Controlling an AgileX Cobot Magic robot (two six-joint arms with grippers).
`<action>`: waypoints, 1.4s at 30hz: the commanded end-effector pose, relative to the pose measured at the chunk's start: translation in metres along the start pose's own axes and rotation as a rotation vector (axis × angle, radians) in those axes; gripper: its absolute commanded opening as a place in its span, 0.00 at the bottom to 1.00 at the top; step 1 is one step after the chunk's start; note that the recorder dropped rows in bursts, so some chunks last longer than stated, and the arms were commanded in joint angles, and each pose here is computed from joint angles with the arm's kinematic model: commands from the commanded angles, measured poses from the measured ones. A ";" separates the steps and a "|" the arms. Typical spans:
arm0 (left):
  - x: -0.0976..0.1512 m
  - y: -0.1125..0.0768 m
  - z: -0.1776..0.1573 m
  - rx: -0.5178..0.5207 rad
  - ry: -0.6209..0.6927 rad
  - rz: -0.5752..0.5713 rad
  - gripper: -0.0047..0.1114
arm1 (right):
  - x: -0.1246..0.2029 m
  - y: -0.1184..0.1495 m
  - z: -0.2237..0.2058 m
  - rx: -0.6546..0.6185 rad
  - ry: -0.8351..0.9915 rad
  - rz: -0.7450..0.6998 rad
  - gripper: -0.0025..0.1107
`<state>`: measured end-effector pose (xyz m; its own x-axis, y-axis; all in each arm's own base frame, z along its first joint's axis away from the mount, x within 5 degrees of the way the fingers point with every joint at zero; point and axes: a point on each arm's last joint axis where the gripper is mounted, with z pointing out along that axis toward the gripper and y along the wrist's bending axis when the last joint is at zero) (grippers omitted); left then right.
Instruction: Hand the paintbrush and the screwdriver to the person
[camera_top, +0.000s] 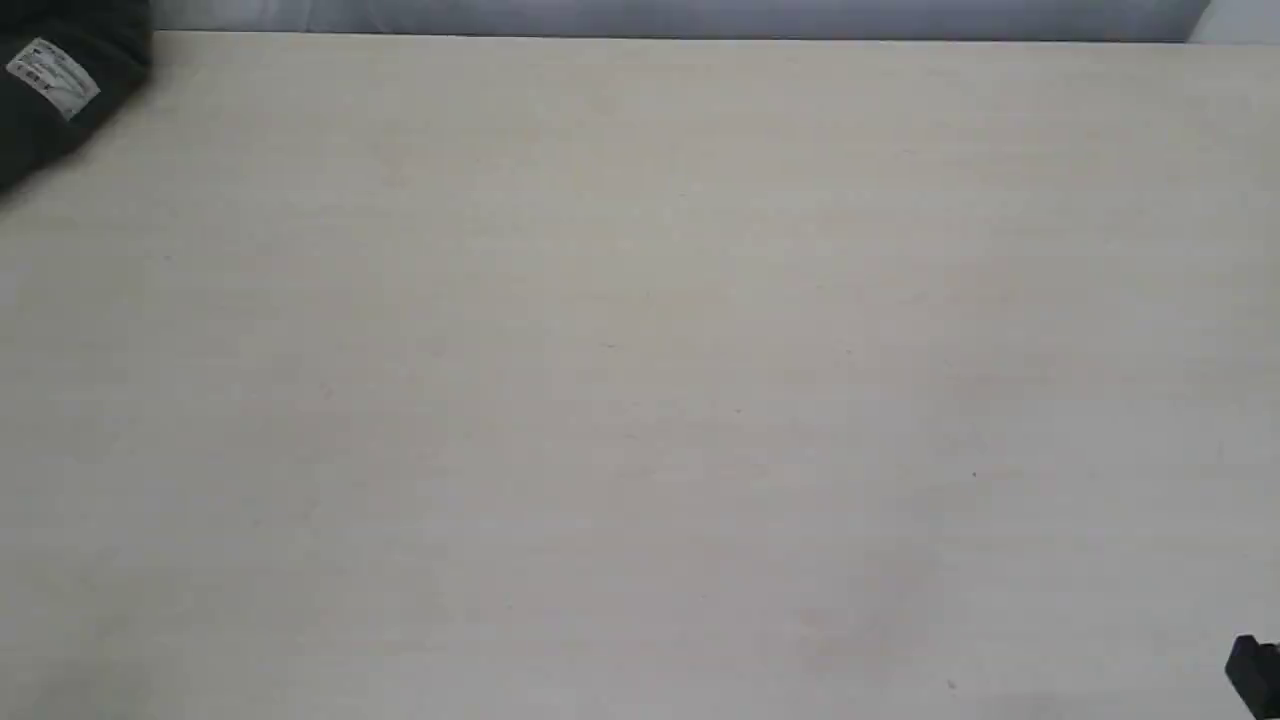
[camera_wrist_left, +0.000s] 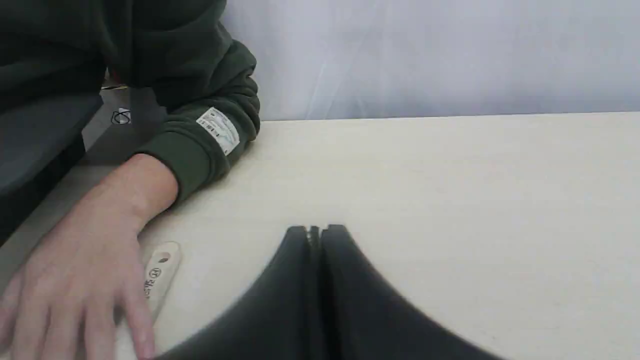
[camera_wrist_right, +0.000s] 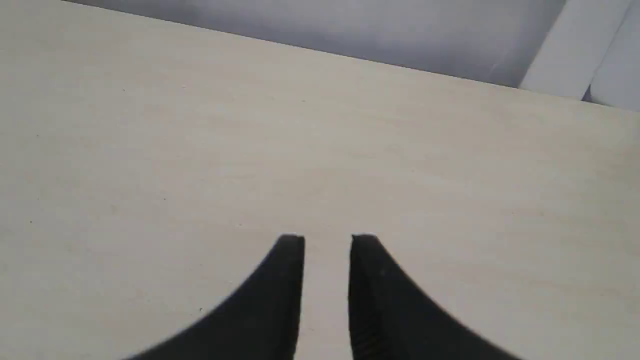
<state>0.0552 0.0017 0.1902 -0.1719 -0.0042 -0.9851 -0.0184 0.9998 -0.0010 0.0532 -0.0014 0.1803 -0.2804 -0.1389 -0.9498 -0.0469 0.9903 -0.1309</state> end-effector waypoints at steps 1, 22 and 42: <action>0.000 -0.001 0.000 0.008 -0.009 -0.005 0.04 | 0.000 0.000 0.000 0.002 -0.014 -0.003 0.19; -0.001 0.000 0.000 0.008 -0.012 -0.002 0.04 | 0.000 -0.001 0.000 0.027 -0.011 0.004 0.19; 0.000 0.000 0.000 0.008 -0.009 -0.004 0.04 | 0.000 -0.001 0.000 0.027 -0.011 0.004 0.19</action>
<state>0.0552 0.0017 0.1902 -0.1719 -0.0042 -0.9851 -0.0184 0.9998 -0.0010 0.0531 -0.0026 0.1803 -0.2835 -0.1323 -0.9498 -0.0238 0.9911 -0.1309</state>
